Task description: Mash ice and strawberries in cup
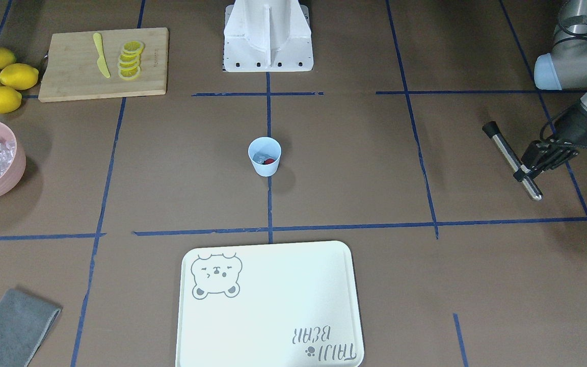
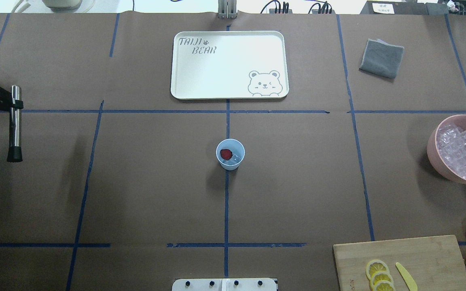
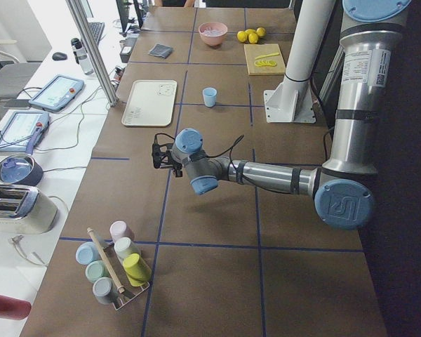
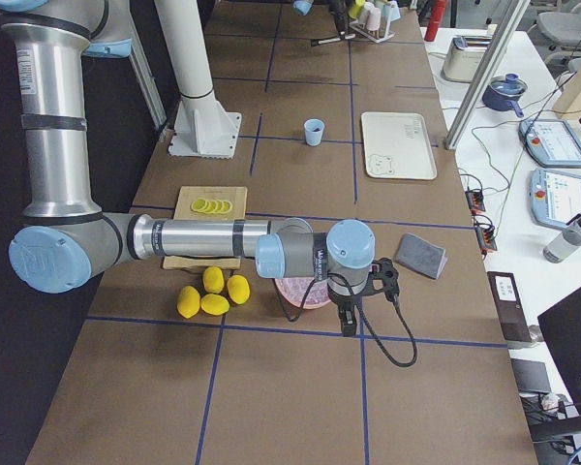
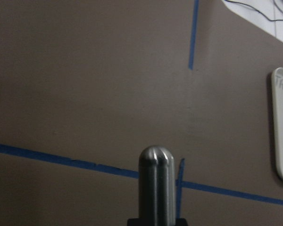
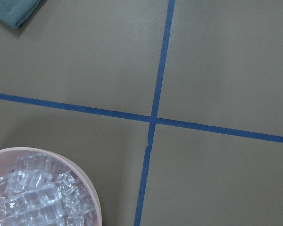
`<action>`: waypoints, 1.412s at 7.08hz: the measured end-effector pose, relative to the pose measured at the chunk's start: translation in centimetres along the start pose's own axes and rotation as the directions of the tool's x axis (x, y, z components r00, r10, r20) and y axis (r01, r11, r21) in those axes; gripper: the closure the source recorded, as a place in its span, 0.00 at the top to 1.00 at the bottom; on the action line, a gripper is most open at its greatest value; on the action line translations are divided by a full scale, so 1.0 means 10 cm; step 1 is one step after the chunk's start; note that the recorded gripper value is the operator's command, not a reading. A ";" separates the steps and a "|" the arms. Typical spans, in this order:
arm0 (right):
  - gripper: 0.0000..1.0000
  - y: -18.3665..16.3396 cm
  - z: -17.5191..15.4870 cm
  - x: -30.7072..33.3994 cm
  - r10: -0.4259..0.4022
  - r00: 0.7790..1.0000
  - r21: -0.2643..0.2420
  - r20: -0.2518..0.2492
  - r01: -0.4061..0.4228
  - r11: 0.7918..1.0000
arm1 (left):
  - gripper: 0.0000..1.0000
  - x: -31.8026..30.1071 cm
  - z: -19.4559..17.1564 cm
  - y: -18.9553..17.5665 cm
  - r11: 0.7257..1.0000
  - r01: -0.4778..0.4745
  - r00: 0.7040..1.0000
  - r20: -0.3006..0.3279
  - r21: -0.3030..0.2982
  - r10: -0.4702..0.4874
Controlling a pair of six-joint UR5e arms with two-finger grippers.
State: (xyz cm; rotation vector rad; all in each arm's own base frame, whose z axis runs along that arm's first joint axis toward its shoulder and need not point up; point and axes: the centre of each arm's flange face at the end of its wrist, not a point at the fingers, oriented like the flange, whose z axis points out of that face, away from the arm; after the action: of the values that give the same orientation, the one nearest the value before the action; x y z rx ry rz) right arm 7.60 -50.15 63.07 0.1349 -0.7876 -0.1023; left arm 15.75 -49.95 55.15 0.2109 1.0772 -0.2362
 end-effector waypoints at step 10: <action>0.99 -0.03 -0.01 -0.01 -0.004 1.000 0.003 0.000 0.004 1.000 | 0.00 -1.28 0.21 0.33 0.985 -0.165 0.934 0.314 -0.042 0.170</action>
State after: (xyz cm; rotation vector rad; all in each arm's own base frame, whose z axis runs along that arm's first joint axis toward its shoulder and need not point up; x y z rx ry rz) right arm 7.60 -50.38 62.86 0.1395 -0.7874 -0.1051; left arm 12.68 -46.30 67.64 0.2413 0.7364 -0.1028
